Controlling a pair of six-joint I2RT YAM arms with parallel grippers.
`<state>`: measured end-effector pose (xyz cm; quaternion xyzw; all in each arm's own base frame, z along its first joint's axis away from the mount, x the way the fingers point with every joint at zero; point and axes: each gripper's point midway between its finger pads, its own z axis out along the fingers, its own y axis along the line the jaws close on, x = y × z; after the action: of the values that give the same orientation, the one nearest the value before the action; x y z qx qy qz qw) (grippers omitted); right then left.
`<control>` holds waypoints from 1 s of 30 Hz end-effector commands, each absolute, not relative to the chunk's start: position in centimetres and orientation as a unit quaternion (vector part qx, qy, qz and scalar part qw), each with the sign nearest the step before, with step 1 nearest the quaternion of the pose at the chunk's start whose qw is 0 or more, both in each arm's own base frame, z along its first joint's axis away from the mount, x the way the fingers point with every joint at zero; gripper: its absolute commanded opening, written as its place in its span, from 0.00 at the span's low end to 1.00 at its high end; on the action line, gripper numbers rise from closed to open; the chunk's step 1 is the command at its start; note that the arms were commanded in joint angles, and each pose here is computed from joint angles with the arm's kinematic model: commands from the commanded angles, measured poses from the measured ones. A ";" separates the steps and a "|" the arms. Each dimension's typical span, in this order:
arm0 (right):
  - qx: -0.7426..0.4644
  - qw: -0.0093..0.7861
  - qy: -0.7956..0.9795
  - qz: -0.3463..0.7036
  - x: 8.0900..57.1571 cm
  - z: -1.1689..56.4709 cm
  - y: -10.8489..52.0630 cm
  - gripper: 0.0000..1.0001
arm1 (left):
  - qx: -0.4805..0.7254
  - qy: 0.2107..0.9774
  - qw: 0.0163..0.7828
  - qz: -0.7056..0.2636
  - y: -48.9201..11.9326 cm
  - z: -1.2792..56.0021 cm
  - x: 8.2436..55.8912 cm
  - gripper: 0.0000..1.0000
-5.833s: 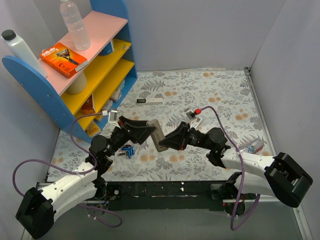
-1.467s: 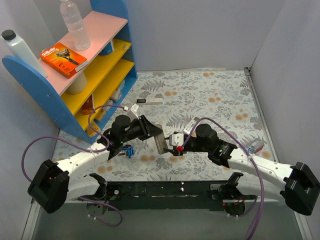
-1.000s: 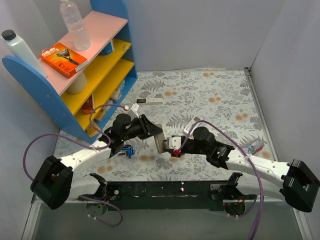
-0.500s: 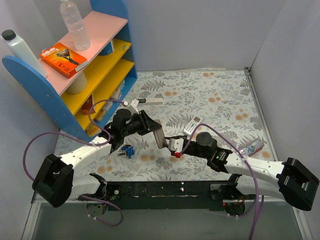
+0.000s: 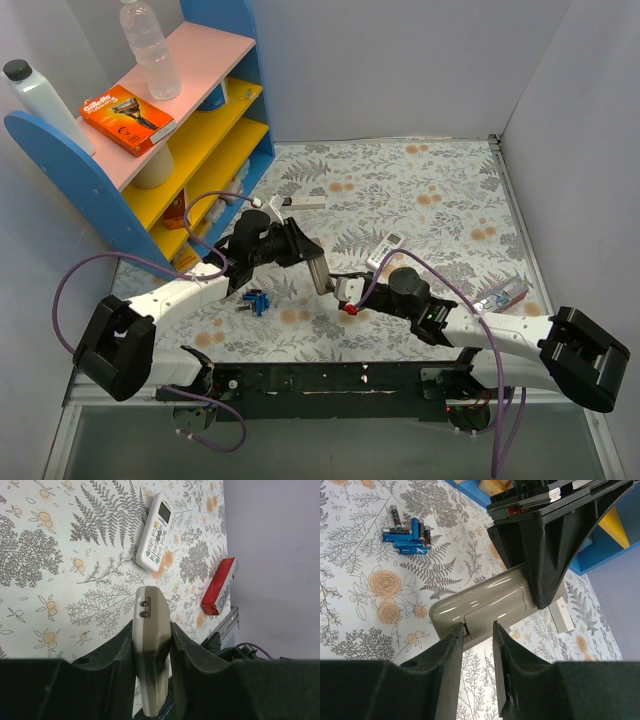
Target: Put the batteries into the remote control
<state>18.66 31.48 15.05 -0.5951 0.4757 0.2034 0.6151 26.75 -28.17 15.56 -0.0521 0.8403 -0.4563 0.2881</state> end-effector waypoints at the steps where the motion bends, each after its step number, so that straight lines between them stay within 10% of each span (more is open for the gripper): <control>1: -0.550 0.672 0.472 0.149 21.5 17.7 30.8 0.35 | -0.012 0.851 0.259 -0.457 -28.9 15.6 25.1 0.00; 30: -0.560 0.645 0.502 0.138 23.1 12.9 32.3 0.33 | -0.057 0.881 0.321 -0.344 -26.9 11.7 30.6 0.00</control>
<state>21.30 31.79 10.53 -0.5888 0.5167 0.1578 0.6012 29.25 -26.50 11.47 -0.0443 0.8840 -0.3485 0.3085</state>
